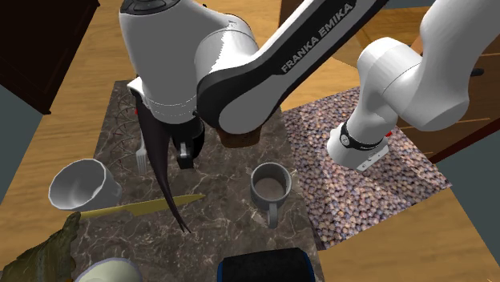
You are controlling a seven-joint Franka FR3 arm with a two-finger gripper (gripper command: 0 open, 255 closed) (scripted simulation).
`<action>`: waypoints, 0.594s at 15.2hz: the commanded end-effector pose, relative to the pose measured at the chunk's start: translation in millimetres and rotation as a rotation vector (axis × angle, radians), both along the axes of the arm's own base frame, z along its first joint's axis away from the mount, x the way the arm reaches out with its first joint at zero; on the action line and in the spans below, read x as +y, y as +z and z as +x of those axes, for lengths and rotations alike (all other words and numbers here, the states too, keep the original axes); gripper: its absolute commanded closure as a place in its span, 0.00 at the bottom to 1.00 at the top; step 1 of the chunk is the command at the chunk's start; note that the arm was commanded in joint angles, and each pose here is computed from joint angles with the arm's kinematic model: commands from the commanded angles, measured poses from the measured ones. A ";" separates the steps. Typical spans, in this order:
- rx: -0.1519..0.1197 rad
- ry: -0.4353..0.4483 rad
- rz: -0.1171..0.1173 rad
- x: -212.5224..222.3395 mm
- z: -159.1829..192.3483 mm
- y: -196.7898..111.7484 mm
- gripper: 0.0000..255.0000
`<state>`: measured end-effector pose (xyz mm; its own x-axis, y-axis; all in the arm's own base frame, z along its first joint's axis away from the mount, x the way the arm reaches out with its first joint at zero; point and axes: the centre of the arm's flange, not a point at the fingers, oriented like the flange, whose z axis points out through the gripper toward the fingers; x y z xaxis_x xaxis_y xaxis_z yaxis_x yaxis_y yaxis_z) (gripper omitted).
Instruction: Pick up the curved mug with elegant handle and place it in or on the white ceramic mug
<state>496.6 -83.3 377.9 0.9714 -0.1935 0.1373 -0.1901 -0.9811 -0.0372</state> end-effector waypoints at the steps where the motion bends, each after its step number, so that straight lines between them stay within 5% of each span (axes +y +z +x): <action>1: -0.001 0.000 0.000 -0.1 -0.5 11.0 1.00; 9: -0.001 0.000 0.000 -0.1 -0.5 53.2 1.00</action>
<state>494.9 -83.3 424.9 0.9714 -0.1934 0.1375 -0.1901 -0.9811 -0.0370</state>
